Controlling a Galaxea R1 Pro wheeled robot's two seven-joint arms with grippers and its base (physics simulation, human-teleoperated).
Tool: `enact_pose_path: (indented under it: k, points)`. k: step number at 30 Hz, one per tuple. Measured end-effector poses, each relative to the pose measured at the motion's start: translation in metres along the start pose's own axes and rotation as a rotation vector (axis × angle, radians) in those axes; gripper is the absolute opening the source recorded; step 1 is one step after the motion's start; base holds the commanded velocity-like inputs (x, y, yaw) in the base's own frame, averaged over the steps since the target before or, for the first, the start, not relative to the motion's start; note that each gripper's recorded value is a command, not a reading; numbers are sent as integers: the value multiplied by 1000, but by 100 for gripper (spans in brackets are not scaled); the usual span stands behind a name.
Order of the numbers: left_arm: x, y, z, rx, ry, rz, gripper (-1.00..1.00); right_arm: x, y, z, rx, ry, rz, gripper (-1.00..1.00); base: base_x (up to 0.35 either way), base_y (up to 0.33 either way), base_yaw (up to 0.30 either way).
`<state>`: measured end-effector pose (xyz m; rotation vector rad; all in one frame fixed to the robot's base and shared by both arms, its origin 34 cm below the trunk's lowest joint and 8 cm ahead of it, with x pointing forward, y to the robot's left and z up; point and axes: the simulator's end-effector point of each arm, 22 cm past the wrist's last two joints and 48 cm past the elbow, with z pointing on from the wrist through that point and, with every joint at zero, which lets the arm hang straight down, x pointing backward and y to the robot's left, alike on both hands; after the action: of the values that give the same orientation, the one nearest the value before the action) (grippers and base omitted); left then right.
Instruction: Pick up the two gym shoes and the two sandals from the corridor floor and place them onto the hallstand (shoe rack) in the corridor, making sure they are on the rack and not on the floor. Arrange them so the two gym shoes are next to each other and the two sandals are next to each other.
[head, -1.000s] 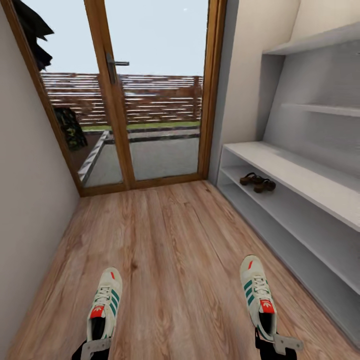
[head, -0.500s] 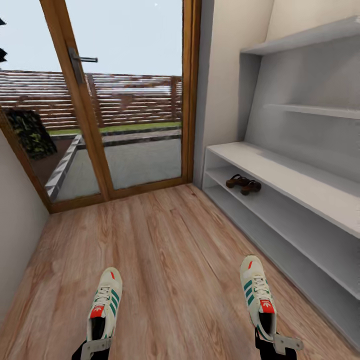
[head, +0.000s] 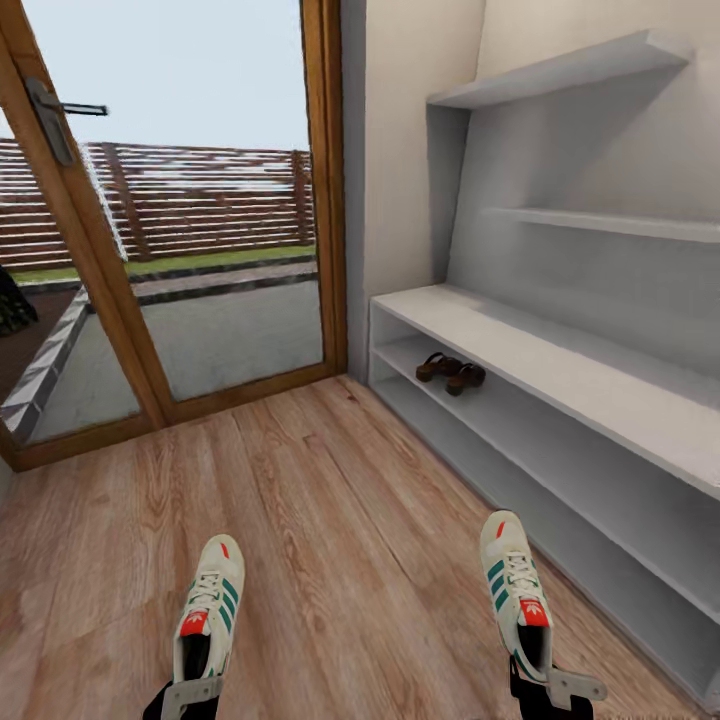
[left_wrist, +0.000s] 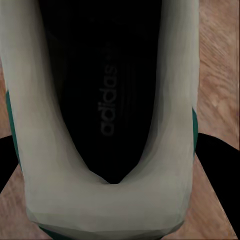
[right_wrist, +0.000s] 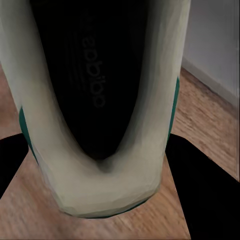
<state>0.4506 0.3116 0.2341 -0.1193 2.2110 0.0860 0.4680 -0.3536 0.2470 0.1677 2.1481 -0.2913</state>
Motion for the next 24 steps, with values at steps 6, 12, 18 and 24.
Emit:
enact_pose_path:
  k: [6, 12, 18, 24]
  points:
    - [-2, 0, 0, 0, -12, 2, -100, 0, 0, 0, 0, 0, 1, -100, 9, 0, -264]
    - [-3, 0, 0, 0, -13, 1, -100, 0, 0, 0, 0, 1, 1, -100, 1, 0, -264]
    - [-3, 0, 0, -1, -15, 0, -100, 0, 1, 0, -1, 1, 0, -100, 0, 116, -264]
    - [-3, 0, 0, -1, -15, -1, -100, 0, 1, 0, -2, 1, -1, -100, 0, 280, -264]
